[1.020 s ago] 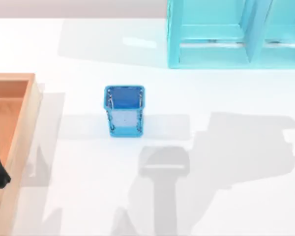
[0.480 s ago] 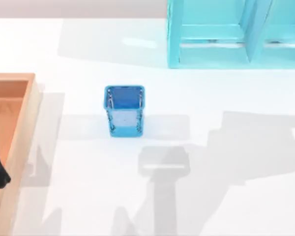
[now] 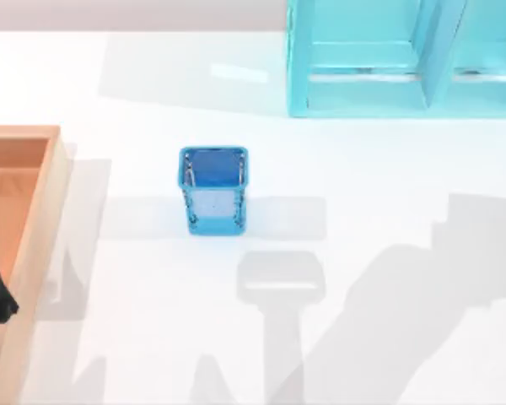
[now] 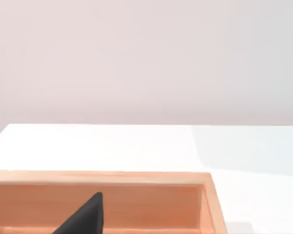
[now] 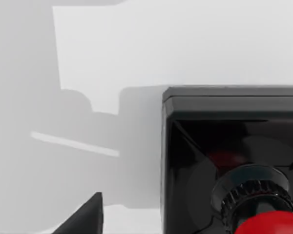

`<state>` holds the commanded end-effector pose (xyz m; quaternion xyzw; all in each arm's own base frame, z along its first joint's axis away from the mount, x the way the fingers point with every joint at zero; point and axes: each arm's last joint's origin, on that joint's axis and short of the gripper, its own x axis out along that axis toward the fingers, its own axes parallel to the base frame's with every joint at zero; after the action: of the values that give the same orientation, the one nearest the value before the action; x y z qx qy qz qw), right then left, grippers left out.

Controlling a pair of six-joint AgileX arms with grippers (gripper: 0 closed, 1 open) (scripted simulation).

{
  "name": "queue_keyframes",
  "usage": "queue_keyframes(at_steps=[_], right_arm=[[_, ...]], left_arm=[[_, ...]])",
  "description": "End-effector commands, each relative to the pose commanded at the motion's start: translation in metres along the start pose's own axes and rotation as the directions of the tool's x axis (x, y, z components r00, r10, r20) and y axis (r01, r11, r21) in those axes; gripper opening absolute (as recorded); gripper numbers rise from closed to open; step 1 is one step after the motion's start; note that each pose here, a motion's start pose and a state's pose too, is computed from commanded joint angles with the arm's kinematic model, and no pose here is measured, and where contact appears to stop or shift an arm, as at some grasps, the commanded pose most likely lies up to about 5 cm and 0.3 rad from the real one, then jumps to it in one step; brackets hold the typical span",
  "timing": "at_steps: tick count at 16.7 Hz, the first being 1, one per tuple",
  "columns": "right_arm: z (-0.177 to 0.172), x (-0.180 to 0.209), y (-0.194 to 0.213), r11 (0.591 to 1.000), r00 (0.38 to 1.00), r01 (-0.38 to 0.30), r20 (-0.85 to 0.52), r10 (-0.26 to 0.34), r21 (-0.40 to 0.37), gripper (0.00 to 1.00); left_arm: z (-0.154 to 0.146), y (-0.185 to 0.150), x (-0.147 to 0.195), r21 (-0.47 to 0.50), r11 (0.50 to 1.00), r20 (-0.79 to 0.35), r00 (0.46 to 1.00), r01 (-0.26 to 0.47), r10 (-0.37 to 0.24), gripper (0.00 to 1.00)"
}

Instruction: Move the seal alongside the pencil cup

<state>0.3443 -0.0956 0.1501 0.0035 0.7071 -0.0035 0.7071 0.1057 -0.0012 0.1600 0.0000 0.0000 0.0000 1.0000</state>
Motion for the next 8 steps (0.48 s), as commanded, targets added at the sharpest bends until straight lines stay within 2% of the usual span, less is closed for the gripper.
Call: queue_keyframes(at_steps=[3,8], right_arm=[[0.0000,0.0000,0.0000,1.000,1.000,0.000,0.000,0.000,0.000,1.00],[0.0000,0.0000,0.0000,1.000,1.000,0.000,0.000,0.000,0.000,0.62]], left_arm=[[0.0000,0.0000,0.0000,0.000,1.000,0.000,1.000,0.000,0.000,1.00],[0.0000,0.0000,0.0000,0.000,1.000,0.000,1.000,0.000,0.000,1.00]])
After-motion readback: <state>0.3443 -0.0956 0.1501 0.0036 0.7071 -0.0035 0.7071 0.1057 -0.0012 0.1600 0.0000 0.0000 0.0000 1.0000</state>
